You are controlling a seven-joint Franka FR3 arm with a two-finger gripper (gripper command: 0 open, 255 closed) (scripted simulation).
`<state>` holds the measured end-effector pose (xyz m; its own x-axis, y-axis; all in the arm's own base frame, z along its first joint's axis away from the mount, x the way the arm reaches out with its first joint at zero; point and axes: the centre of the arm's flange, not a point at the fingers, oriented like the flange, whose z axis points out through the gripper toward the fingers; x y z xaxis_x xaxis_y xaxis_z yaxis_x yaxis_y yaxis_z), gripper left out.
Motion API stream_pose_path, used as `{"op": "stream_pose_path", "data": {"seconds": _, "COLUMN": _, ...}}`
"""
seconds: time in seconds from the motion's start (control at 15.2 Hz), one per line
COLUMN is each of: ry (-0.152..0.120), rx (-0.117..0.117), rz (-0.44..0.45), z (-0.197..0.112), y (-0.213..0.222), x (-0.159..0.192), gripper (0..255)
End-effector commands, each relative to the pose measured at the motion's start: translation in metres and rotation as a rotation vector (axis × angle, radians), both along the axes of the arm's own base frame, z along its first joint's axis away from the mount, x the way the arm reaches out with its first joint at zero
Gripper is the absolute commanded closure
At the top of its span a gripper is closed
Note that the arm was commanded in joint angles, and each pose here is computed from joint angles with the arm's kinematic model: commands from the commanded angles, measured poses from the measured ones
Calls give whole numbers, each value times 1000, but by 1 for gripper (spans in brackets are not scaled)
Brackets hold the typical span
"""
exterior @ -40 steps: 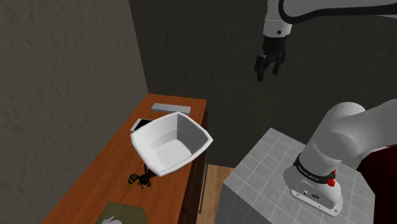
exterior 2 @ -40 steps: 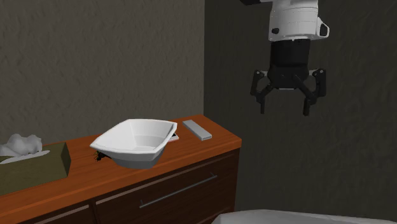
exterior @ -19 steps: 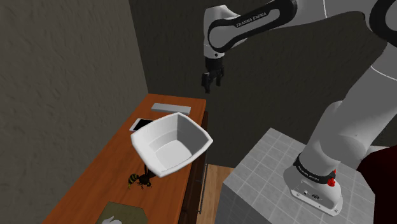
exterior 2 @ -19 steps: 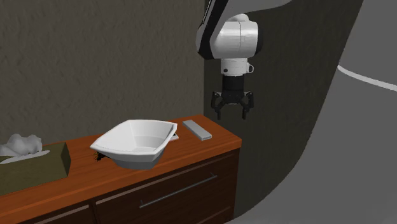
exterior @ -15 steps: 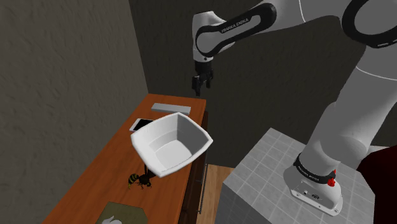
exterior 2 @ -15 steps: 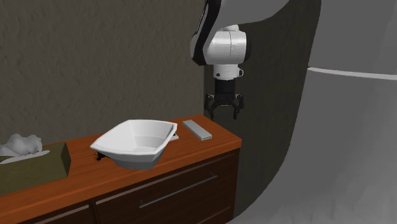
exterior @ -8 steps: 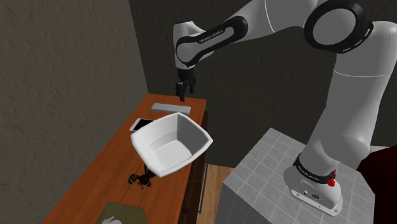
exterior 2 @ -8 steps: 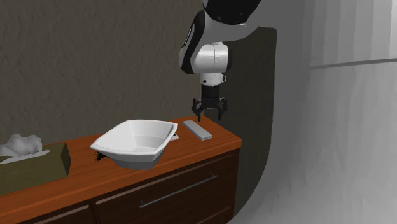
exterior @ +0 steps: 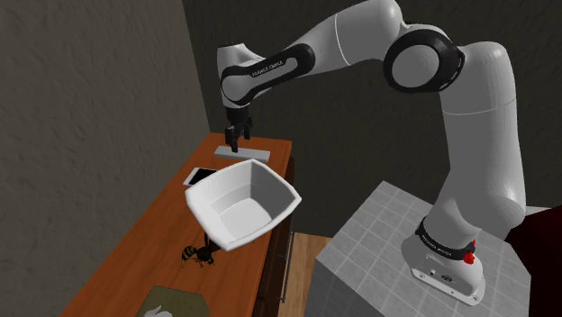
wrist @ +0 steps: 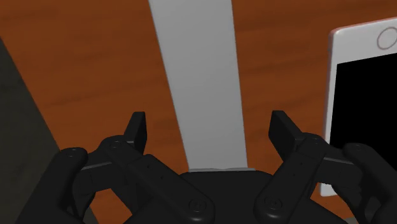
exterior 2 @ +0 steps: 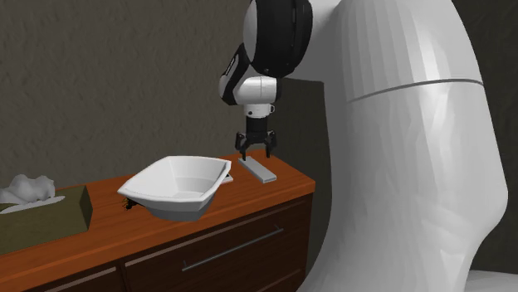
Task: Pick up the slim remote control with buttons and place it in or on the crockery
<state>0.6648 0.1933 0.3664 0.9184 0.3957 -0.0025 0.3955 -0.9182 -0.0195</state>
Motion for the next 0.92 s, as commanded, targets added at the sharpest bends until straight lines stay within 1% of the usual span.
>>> {"op": "stream_pose_path", "data": {"seconds": 0.0, "ry": -1, "rx": 1, "rz": 6, "z": -11, "y": 4, "x": 2, "gripper": 0}}
{"op": "stream_pose_path", "data": {"seconds": 0.33, "ry": -1, "rx": 1, "rz": 6, "z": -40, "y": 5, "x": 2, "gripper": 0}}
{"op": "stream_pose_path", "data": {"seconds": 0.86, "ry": -1, "rx": 1, "rz": 6, "z": -40, "y": 5, "x": 2, "gripper": 0}}
